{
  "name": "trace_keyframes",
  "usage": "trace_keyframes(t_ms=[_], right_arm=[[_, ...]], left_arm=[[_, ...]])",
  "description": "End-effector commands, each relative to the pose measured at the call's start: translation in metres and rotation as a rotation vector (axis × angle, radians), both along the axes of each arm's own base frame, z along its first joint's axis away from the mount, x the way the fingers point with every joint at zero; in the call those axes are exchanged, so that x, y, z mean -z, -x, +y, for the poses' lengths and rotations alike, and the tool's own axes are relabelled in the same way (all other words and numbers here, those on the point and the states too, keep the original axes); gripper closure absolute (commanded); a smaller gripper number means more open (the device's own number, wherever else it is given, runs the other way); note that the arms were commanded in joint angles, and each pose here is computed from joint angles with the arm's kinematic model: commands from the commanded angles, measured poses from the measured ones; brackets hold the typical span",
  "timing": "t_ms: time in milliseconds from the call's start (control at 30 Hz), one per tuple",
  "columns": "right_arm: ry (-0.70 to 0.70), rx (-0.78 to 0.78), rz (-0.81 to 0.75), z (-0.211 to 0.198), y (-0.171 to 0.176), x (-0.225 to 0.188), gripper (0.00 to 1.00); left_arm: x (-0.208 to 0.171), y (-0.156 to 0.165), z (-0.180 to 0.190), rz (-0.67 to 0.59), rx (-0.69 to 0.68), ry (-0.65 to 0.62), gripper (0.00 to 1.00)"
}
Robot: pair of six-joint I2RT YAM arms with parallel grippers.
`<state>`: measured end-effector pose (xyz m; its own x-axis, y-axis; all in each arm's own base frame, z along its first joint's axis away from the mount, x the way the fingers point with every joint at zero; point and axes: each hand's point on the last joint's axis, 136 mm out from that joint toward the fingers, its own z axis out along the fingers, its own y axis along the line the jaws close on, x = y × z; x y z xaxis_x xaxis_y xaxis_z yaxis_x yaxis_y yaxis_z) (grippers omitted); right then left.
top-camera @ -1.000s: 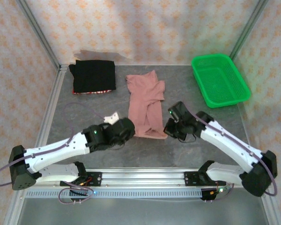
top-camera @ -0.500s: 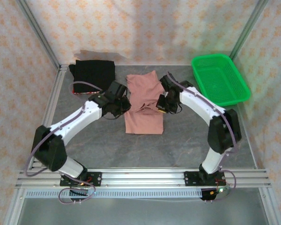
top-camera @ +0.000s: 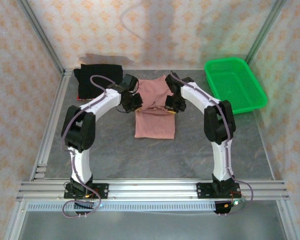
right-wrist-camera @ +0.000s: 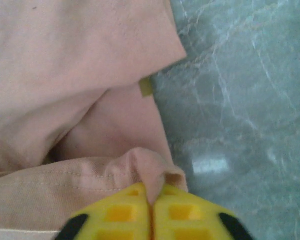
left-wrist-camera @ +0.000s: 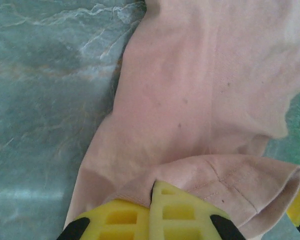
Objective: Fold and stack the t-shirts
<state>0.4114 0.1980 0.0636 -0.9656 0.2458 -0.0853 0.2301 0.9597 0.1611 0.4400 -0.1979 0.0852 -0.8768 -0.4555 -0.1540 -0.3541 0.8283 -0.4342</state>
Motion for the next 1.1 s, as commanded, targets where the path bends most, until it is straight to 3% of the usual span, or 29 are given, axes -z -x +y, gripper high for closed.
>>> trace_keyframes(t_ms=[0,100,200,300,400,567,700,767,900,1067], right_arm=[[0.037,0.036,-0.007,-0.011,-0.026,0.015,0.72],[-0.053,0.114,-0.11,-0.011,-0.067,-0.014,0.53],[-0.112,0.12,-0.295,-0.019,-0.093,-0.09,0.41],[-0.157,0.077,-0.379,-0.023,-0.076,-0.146,0.38],[-0.248,0.047,-0.329,-0.018,-0.032,-0.155,0.39],[-0.474,0.118,-0.28,-0.006,0.039,-0.117,0.45],[-0.518,0.185,-0.28,-0.016,0.084,-0.078,0.38],[-0.537,0.184,-0.256,-0.015,0.102,-0.058,0.37],[-0.587,0.157,-0.218,-0.001,0.12,-0.031,0.37],[-0.634,0.195,-0.194,0.007,0.121,-0.009,0.37]], left_arm=[[-0.003,-0.025,-0.004,-0.037,0.014,0.042,0.77],[-0.034,-0.049,-0.012,-0.098,0.006,0.102,0.56],[-0.09,-0.06,0.002,-0.192,-0.013,0.092,0.41],[-0.135,-0.047,0.022,-0.256,-0.04,0.104,0.32],[-0.16,-0.007,0.03,-0.273,-0.015,0.111,0.26],[-0.119,0.068,0.038,-0.178,-0.002,0.117,0.25],[-0.055,0.134,0.029,-0.052,0.042,0.111,0.25],[-0.03,0.154,0.02,-0.024,0.03,0.177,0.27],[0.0,0.168,0.012,0.0,0.002,0.237,0.29],[0.013,0.158,0.001,-0.011,-0.022,0.288,0.33]])
